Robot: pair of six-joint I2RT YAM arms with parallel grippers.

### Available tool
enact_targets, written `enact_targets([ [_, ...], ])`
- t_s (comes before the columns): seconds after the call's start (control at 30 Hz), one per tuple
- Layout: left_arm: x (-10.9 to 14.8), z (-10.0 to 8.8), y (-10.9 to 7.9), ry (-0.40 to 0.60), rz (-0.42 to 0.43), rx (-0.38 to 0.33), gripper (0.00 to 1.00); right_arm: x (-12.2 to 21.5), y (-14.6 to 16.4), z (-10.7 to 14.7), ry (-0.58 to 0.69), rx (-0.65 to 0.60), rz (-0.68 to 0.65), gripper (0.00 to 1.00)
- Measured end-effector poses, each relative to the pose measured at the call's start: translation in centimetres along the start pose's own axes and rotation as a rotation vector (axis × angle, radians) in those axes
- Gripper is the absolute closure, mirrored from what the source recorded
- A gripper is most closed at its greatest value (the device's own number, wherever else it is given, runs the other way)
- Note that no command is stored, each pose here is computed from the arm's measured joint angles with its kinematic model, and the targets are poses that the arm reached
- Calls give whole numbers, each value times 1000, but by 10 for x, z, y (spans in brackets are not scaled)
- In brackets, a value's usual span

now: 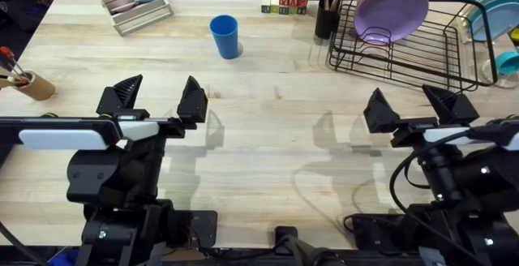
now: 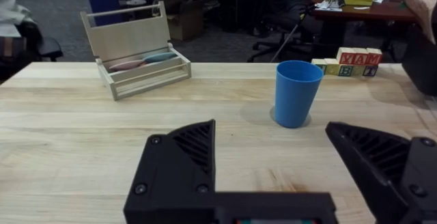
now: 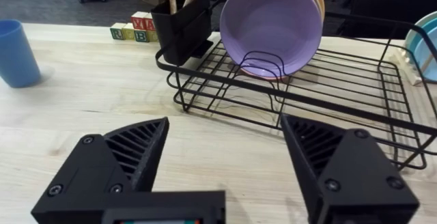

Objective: Pick up the cup on the table and put them onto the rack.

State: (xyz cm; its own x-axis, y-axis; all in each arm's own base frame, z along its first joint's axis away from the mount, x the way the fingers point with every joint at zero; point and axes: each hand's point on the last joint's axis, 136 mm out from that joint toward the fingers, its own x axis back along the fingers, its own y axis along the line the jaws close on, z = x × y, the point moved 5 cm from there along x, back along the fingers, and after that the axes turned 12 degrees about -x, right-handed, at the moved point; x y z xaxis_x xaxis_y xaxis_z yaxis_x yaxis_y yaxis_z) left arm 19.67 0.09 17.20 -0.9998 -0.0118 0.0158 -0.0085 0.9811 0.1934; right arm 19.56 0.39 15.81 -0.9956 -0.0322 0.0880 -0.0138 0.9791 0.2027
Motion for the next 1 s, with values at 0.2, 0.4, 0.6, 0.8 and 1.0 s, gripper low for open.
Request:
enact_targets([
  [0.2,0,0,0,0,0,0,8,0,-1,3,18,-1,7,6],
  [0.4,0,0,0,0,0,0,5,0,-1,3,17,1,7,6],
  [0.6,0,0,0,-1,0,0,7,1,-2,3,24,7,16,6],
  [0.8,9,-23,5,50,11,-1,7,14,-2,4,167,-5,49,6],
  [1.0,19,-87,15,119,44,-1,7,27,9,-51,195,-5,61,6],
])
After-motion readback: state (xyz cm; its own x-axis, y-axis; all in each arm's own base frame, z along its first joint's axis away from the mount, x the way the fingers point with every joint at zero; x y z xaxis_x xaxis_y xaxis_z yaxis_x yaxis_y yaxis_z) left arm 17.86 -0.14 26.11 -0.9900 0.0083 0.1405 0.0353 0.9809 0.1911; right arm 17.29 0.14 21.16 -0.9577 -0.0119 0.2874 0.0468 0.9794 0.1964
